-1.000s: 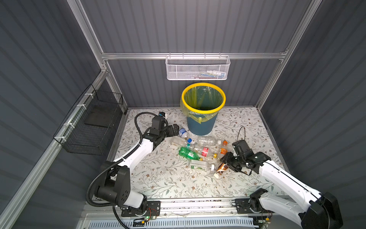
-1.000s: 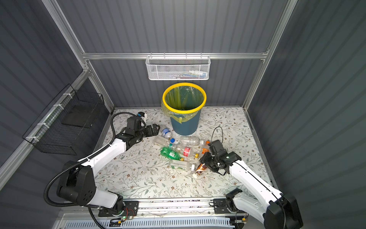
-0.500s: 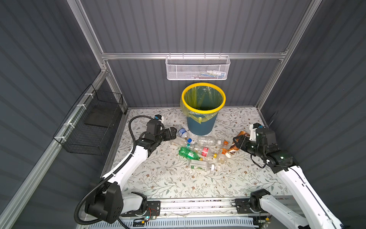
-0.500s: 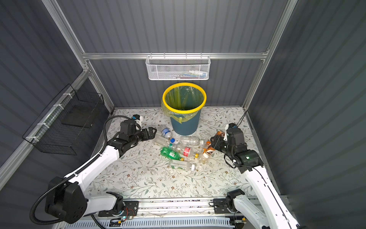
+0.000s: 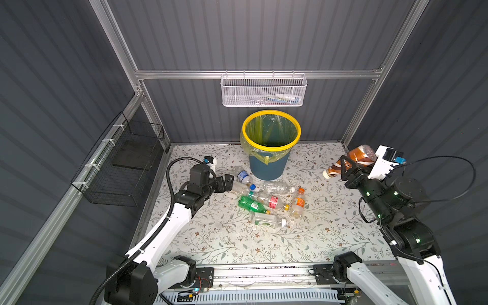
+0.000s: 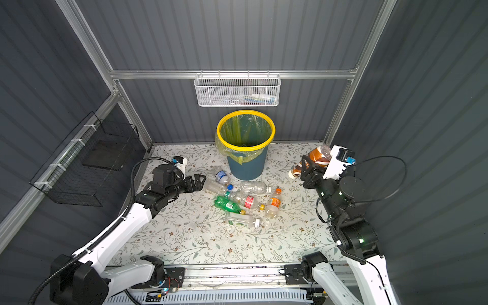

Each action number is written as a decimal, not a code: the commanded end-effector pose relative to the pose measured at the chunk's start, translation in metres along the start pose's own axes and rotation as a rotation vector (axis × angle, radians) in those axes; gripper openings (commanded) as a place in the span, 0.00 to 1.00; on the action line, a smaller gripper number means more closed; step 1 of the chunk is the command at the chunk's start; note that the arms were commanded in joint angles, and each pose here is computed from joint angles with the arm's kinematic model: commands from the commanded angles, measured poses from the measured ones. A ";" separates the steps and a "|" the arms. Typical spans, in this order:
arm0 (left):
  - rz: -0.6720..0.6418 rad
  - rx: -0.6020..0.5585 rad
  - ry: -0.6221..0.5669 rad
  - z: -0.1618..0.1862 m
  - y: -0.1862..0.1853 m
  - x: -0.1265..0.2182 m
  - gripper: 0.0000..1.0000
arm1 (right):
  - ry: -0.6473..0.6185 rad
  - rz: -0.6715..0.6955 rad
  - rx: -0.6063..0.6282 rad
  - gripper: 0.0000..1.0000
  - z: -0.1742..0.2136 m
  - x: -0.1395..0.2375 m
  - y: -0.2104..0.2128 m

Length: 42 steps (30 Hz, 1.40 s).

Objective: Throw the plastic bottles in the bin
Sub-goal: 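Lift the brown-labelled bottle over the bin with the right gripper and release it, then grasp the clear white-capped bottle with the left gripper while the right gripper withdraws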

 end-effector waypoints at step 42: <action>0.382 -0.878 0.485 0.150 -0.179 -0.010 0.98 | 0.212 0.103 -0.186 0.99 0.027 -0.128 -0.057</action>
Point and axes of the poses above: each gripper's point midway between its finger pads, its own x axis back along the fingers, its own y axis along the line the jaws close on, z = x × y, the point moved 1 cm from there along x, back along the fingers, and after that the axes turned 6 degrees about -x, right-handed, at the moved point
